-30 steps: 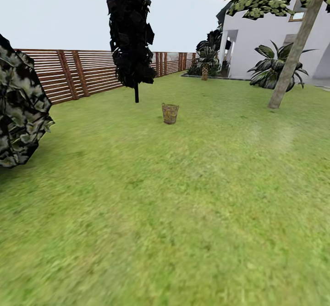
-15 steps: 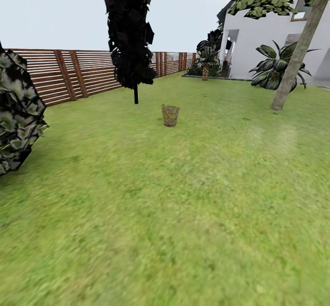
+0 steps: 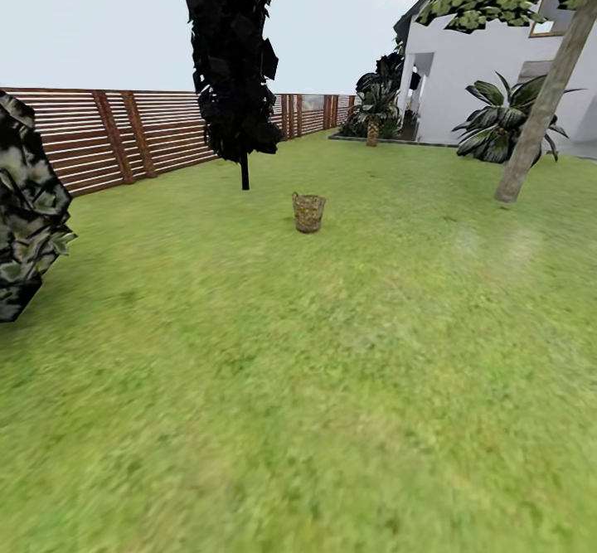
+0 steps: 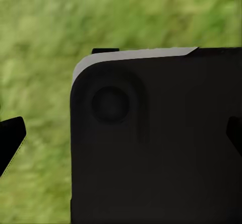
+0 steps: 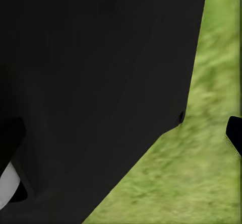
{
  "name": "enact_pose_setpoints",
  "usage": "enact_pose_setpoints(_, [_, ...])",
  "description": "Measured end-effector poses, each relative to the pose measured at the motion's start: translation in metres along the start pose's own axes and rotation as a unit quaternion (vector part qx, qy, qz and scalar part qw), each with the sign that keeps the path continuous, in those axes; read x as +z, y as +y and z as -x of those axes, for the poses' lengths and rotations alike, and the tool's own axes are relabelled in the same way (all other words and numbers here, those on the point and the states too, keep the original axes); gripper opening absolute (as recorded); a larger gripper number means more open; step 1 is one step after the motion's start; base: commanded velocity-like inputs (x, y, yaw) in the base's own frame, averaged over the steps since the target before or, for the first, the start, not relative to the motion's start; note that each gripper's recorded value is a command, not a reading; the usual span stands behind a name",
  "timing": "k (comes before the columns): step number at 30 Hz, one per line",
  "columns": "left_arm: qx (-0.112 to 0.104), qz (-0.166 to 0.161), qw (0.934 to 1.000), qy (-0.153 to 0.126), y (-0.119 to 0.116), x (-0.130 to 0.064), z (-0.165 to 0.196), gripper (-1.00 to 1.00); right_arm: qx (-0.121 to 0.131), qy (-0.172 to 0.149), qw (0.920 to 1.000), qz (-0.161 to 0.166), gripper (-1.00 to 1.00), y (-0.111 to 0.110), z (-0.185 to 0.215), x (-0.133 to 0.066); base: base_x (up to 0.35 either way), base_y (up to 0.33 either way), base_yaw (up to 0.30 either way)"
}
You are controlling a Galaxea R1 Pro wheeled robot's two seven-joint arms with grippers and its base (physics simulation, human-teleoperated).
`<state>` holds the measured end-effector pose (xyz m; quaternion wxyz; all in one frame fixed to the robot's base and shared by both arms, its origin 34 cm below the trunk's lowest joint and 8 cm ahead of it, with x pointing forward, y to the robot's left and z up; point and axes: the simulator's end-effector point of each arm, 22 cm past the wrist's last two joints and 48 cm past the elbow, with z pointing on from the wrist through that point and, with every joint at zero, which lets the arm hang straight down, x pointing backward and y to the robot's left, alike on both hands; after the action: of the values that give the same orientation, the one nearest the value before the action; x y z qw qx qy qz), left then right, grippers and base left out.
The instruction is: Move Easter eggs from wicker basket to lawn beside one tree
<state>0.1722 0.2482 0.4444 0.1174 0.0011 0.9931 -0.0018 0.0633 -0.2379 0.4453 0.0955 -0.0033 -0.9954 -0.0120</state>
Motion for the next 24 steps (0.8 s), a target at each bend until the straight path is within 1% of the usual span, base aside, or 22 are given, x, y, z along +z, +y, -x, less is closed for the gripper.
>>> enact_pose_setpoints(24, [0.0, 0.0, 1.0, 0.0, 0.0002, 0.0, 0.0, 1.0, 0.0, 0.0, 1.0, 0.0, 1.0, -0.0006, 0.0, 0.0, 0.341, 0.0, 0.0])
